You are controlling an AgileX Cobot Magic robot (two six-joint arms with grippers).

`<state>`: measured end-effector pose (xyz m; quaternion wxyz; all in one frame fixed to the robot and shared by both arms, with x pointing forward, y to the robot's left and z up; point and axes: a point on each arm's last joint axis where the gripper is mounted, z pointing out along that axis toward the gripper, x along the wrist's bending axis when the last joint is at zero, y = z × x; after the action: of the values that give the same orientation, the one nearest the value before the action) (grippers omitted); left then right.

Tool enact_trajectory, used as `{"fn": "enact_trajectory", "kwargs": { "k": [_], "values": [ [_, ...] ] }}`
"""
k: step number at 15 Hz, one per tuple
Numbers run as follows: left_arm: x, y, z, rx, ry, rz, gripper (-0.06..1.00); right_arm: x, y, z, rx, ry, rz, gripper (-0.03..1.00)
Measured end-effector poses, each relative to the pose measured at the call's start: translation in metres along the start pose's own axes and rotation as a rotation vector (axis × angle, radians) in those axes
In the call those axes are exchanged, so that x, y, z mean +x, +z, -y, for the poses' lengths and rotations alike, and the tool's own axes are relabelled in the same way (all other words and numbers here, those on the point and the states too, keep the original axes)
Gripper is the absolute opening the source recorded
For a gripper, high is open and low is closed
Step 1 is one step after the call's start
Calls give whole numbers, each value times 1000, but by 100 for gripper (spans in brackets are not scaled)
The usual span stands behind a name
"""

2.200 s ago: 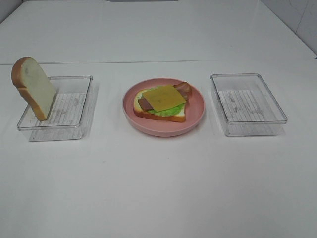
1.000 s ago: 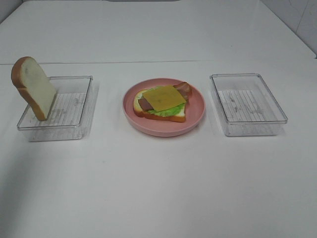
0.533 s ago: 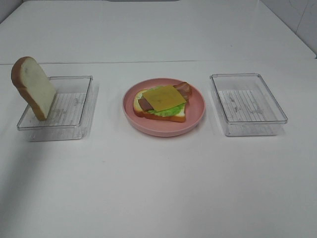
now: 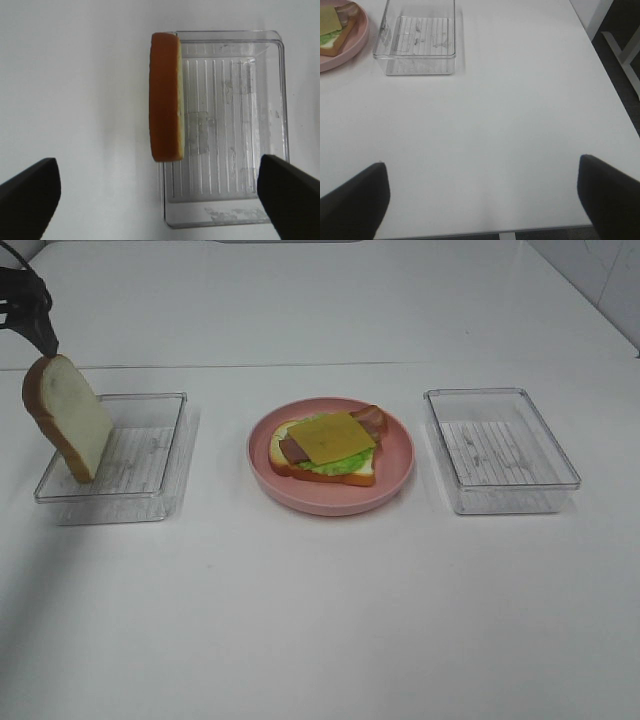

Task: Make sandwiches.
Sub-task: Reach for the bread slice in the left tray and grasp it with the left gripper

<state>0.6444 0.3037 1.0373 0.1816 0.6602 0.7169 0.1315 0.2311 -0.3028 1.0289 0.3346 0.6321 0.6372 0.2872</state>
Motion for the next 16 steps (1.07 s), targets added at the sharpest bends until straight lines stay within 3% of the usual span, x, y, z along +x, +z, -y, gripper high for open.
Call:
{"fn": "enact_trajectory", "kwargs": {
  "k": [6, 11, 14, 15, 16],
  "values": [
    [-6, 58, -13, 21, -5, 91, 99, 0, 0, 0, 0, 0, 0, 98],
    [-4, 89, -6, 77, -11, 95, 98, 0, 0, 0, 0, 0, 0, 98],
    [-1, 90, -5, 80, 17, 68, 90, 0, 0, 0, 0, 0, 0, 98],
    [0, 90, -5, 80, 26, 56, 74, 0, 0, 0, 0, 0, 0, 98],
    [0, 90, -5, 78, 26, 56, 68, 0, 0, 0, 0, 0, 0, 98]
  ]
}}
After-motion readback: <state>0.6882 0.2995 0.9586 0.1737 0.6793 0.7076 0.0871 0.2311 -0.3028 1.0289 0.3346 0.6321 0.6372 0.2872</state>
